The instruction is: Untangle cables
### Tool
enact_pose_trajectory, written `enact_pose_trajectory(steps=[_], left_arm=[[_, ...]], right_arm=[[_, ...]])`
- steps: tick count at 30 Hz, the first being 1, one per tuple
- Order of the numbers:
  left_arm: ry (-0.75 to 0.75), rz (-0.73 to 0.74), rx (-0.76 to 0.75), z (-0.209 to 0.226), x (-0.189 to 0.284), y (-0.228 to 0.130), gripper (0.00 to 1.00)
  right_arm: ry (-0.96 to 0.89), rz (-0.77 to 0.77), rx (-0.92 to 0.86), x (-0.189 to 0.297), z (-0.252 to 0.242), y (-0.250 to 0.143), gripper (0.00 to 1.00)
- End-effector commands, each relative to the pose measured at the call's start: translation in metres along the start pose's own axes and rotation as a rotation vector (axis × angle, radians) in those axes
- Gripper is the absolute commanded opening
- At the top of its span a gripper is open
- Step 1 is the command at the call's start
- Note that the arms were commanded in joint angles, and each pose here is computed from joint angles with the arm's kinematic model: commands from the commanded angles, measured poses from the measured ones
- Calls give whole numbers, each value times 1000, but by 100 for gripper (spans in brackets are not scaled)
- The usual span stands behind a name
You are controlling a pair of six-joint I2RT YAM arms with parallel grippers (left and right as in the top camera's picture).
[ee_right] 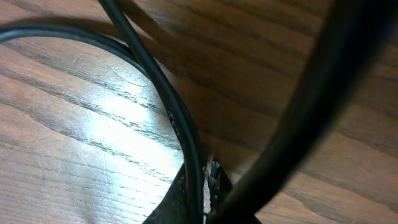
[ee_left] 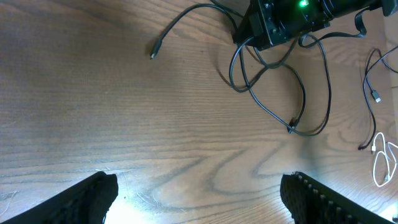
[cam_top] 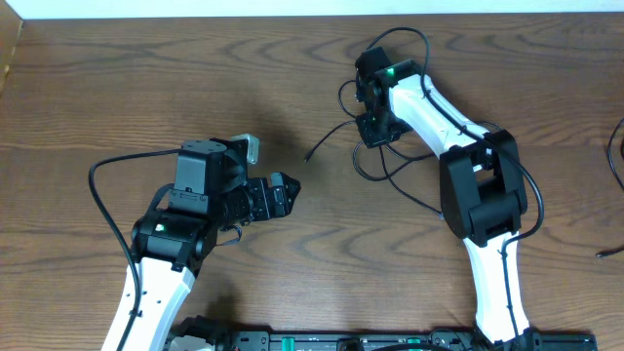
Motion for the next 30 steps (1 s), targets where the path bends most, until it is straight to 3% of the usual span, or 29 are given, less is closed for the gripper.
enact_pose_trajectory(steps=[1, 6, 12, 18, 30], left_arm=[[1, -4, -19, -2, 1, 1, 90], [1, -4, -19, -2, 1, 1, 89], [1, -4, -19, -2, 1, 1, 90], [1, -4, -18, -2, 1, 1, 90], [9, 8, -12, 0, 1, -1, 90]], right_arm=[[11, 24, -30, -7, 0, -1, 1], [7, -39, -27, 22, -1, 10, 1], [-10, -220, -32, 100, -6, 30, 1], [-28, -358, -55, 171, -19, 26, 1], [7, -251, -16, 129, -13, 22, 1]])
Point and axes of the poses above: each gripper's point midway between its finger pads, its own x axis back along the fingers, its own z axis along the line the jaws close on, y = z × x, the point moved 9 cm from there along x, back along the fingers, and after that the axes turned 11 degrees about x, right-handed, at the moved point
